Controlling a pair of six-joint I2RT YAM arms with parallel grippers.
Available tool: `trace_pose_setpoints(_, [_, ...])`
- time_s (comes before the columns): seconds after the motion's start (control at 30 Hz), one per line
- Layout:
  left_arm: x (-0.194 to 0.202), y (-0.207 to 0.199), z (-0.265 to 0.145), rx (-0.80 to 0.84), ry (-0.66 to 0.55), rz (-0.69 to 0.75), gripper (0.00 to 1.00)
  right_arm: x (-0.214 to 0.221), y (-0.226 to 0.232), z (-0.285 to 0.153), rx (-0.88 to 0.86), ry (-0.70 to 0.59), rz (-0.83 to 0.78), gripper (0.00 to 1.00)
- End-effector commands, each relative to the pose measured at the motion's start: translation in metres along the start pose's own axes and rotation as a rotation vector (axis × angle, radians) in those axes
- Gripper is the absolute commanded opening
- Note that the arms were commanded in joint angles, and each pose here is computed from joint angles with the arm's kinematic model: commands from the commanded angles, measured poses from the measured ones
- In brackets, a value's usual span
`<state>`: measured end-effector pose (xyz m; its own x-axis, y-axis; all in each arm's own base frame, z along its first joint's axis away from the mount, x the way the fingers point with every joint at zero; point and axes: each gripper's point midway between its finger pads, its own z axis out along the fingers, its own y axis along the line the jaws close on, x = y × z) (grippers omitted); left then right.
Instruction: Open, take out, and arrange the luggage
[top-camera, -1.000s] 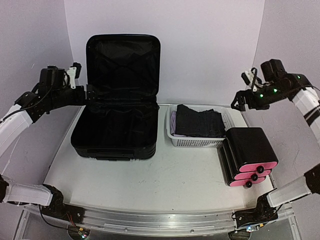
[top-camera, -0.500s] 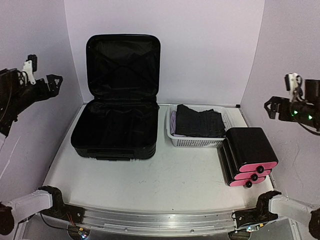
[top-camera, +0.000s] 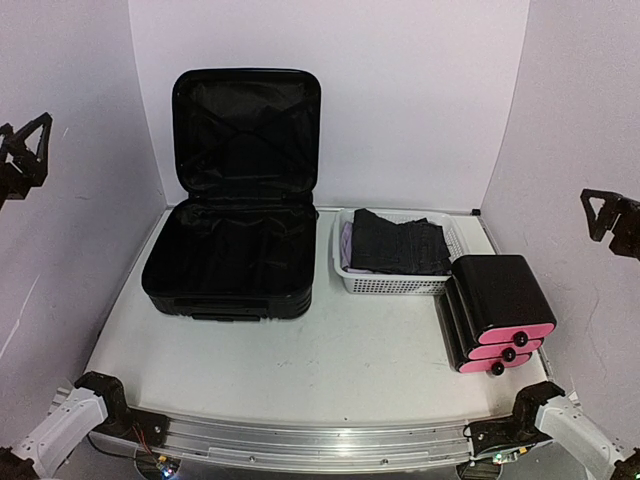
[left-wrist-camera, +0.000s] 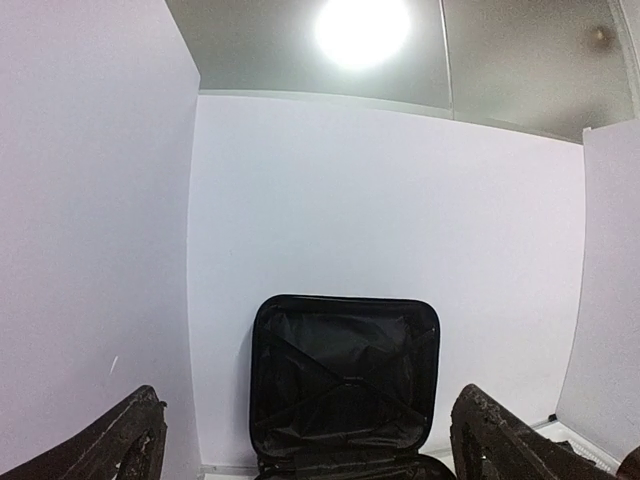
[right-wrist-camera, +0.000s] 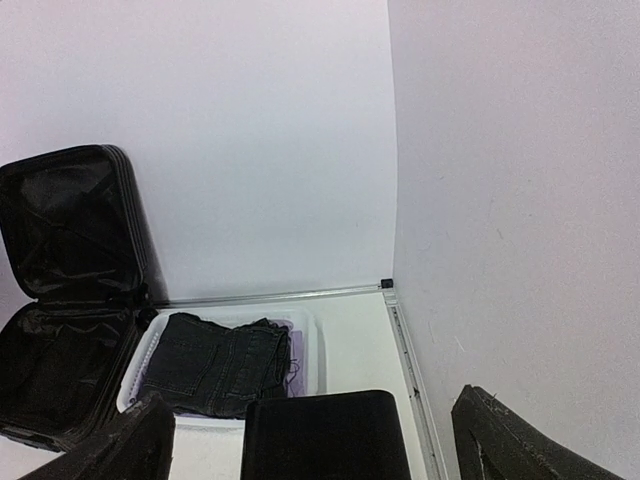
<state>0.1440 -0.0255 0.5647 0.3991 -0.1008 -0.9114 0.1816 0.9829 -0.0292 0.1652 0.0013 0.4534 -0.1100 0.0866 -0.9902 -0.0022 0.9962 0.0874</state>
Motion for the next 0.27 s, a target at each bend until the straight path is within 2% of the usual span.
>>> trace_pose_setpoints(0.0, [-0.0192, 0.0000, -0.0070, -0.008, -0.063, 0.030, 0.99, -0.0145, 0.0017, 0.0052, -0.001, -0.029, 0.017, 0.98])
trace_pose_setpoints(0.23, [-0.0173, -0.0009, -0.0060, -0.001, -0.058, 0.024, 0.99, -0.0082, -0.0026, 0.0082, 0.024, -0.014, 0.017, 0.98])
